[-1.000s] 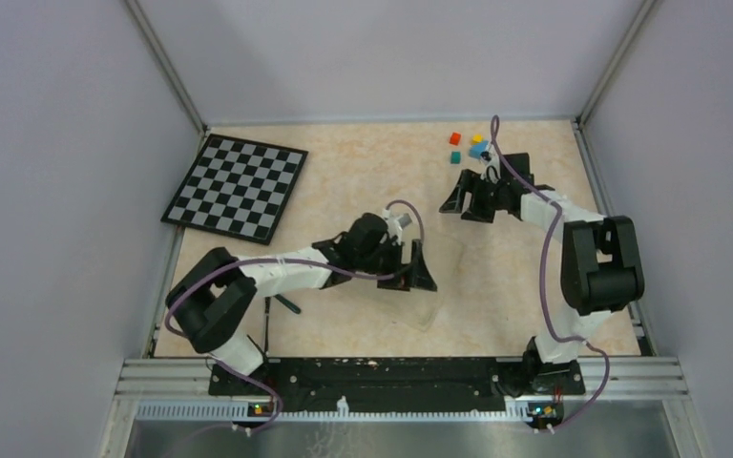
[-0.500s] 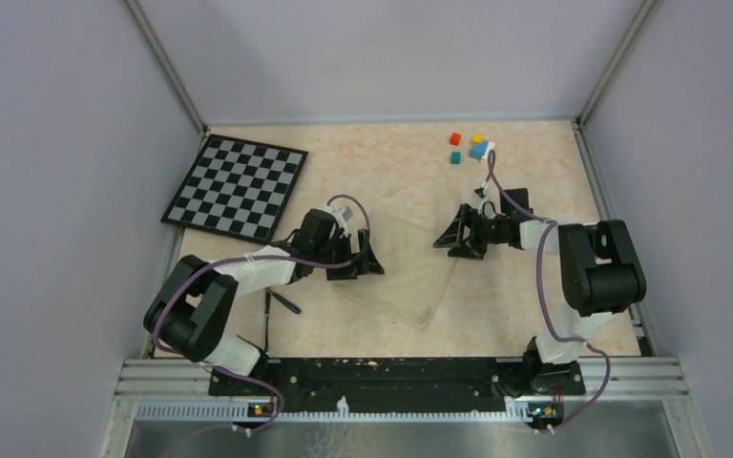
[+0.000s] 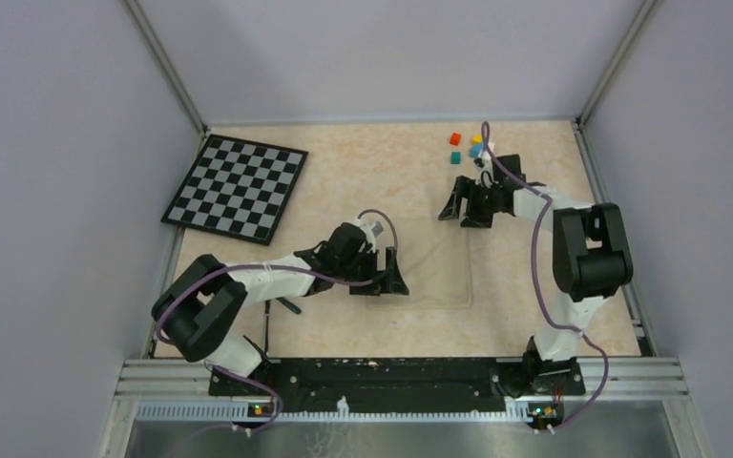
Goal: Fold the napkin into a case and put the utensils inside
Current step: Rotate the square-folded napkin at the center of the board, then pick up the top corner of the square-folded napkin from the center of the board.
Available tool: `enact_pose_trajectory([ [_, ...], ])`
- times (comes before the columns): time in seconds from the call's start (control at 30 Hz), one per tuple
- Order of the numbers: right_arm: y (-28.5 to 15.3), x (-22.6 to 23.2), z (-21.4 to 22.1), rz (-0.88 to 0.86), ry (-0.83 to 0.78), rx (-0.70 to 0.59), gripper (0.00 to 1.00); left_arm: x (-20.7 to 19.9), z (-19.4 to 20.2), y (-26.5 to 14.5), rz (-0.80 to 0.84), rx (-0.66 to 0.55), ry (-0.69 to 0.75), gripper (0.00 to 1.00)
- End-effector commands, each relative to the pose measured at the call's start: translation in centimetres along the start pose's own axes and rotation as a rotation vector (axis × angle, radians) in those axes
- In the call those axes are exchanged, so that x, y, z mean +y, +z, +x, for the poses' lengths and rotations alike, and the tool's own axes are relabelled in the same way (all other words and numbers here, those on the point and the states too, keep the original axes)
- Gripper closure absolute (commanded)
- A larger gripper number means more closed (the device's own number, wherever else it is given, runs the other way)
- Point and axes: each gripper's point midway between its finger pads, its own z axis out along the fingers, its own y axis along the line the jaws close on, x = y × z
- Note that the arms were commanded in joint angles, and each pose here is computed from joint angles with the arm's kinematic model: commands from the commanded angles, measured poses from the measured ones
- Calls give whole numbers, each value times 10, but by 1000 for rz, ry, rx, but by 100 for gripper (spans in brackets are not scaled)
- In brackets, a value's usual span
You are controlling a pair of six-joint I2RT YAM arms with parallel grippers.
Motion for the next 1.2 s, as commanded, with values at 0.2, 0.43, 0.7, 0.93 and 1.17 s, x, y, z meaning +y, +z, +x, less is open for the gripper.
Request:
enact_pose_trajectory([
  [0.2,-92,19,114,253,94,133,42,-38,-17,-55,21,-46,46,1],
  [0.43,-100,30,153,111,205,68,56,-19,2,-47,-29,59,25,9],
  [0.7,-90,3,170,193,213,93,72,14,4,-37,-179,82,34,33],
  [0.93,-91,-9,171,257,207,98,70,22,1,-30,-217,79,39,39],
  [1.17,-83,-15,176,263,210,119,69,33,3,-29,-261,80,37,43],
])
